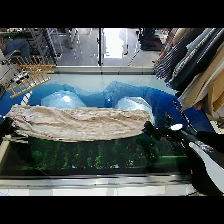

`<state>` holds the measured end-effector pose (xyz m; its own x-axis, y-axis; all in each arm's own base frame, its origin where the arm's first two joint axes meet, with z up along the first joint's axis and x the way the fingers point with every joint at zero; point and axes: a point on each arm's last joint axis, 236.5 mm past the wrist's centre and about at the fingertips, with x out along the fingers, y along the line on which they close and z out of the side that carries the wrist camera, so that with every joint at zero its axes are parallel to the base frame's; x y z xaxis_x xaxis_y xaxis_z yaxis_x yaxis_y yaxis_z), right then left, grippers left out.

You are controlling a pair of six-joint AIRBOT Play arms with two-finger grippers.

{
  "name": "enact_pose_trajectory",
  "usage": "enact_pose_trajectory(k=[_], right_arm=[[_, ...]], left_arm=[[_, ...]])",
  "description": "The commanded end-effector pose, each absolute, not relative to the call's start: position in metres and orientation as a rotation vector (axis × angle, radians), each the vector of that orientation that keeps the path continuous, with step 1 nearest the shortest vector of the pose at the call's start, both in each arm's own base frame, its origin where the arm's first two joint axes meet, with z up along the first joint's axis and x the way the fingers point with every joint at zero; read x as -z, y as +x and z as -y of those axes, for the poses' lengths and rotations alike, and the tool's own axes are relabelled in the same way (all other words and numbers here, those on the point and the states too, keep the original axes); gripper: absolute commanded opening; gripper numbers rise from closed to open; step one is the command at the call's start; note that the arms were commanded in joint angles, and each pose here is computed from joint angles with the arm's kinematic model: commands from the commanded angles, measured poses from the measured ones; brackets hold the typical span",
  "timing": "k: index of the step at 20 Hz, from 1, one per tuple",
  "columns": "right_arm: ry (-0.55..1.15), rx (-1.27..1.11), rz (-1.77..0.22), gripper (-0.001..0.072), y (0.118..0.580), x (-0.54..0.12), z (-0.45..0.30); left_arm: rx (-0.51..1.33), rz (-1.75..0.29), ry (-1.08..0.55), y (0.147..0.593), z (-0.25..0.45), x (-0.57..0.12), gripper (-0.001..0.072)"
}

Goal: Fold the clothes and pants, and hang the long-sleeved shirts on hangers.

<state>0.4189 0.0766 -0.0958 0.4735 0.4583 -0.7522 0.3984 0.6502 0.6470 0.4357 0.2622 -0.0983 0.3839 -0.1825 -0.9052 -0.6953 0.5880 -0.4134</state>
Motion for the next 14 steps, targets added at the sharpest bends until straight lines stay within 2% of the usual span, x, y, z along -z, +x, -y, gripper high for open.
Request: enact_pose_trajectory(k=[1,5,6,9,10,11,12,13,14], right_arm=[[0.795,-0.114,-1.193,0.0016,0.402,0.095,-0.081],[0.459,-0.272,-1.574,0.0016,0.294,0.101,-0.072],[0.427,-0.306,-1.626,0.0016,0.273,0.095,-0.073],[0.412,-0.379,-1.685,0.0017,0.230,0.071,-0.082],[0.408,-0.396,-1.688,0.0127,0.220,0.064,-0.084],[0.392,-0.411,-1.671,0.0456,0.218,0.056,-0.085],[0.364,-0.427,-1.635,0.0627,0.221,0.049,-0.082],[0.349,-0.396,-1.596,0.0626,0.230,0.043,-0.070],[0.353,-0.342,-1.547,0.0627,0.244,0.040,-0.054]], left_arm=[[-0.320,-1.255,-0.821,0.412,-0.260,0.098,0.0010],[-0.397,-1.445,-0.581,0.327,-0.310,0.081,0.0009],[-0.409,-1.501,-0.515,0.303,-0.322,0.072,0.0009],[-0.489,-1.466,-0.541,0.269,-0.343,0.049,0.0011],[-0.498,-1.460,-0.567,0.259,-0.344,0.043,0.0021],[-0.496,-1.453,-0.606,0.254,-0.342,0.040,0.0165],[-0.484,-1.443,-0.644,0.252,-0.339,0.036,0.0479],[-0.476,-1.424,-0.665,0.254,-0.337,0.033,0.0688],[-0.464,-1.396,-0.682,0.259,-0.335,0.029,0.0703]])
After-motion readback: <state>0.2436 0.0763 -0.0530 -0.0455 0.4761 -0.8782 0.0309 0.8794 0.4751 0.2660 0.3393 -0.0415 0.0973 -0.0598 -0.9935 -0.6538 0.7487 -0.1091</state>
